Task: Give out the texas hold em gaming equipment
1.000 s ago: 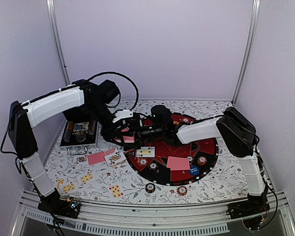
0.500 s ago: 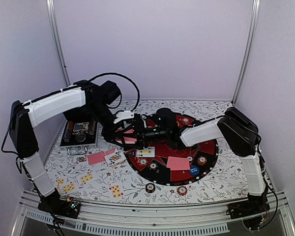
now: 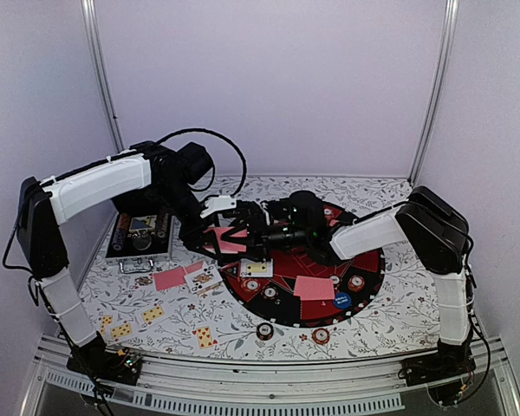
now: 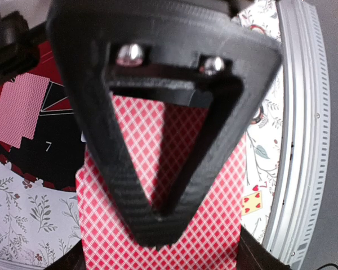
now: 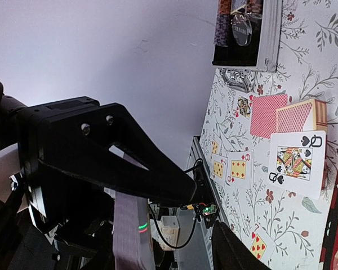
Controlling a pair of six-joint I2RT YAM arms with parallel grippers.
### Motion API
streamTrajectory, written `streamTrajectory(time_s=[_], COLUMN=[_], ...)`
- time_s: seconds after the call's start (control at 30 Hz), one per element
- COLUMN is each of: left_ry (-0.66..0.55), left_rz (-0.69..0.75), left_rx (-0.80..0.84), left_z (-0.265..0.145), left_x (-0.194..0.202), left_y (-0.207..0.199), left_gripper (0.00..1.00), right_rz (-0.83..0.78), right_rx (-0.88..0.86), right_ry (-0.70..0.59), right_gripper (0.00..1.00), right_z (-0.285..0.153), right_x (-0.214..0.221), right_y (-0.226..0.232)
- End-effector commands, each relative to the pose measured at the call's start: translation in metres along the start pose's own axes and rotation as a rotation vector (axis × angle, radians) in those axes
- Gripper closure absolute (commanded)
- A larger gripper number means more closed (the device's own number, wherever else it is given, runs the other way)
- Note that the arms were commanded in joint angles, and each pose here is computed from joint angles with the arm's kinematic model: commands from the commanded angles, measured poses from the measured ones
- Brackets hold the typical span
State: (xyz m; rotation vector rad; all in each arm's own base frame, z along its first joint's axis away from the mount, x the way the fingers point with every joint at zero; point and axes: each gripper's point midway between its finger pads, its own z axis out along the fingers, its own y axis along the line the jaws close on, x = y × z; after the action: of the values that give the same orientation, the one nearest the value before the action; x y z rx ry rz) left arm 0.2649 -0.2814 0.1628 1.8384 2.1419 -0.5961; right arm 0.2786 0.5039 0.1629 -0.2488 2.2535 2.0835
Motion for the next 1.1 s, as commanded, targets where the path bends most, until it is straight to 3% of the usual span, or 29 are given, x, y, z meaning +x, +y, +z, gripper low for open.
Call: streamTrajectory(time_s=[0.0, 0.63, 0.9, 1.07], left_ry=[-0.045, -0.039, -0.036, -0.030], left_rz=[0.025, 0.027, 0.023, 0.022], left_rx=[-0.016, -0.025, -0.021, -0.021], left_z=[-0.016, -0.017, -0.015, -0.016], left_x=[-0.013, -0.012, -0.011, -0.009], left_y=[-0.001, 0.001, 0.002, 0.002], left_gripper=[0.73, 0.73, 0.73, 0.73], right_rz=[0.077, 0.059, 0.031, 0.016], right_rx=[0.097, 0.098, 0.089, 0.076], right_ry=[-0.034, -0.034, -0.063, -0.076], right_gripper=[0.53, 0.77, 1.00, 1.00], right_z=[-0.024, -0.051, -0.073, -0.085], right_x=[-0.002, 0.011, 0.010, 0.008], right_y=[-0.030, -0.018, -0.003, 0.007])
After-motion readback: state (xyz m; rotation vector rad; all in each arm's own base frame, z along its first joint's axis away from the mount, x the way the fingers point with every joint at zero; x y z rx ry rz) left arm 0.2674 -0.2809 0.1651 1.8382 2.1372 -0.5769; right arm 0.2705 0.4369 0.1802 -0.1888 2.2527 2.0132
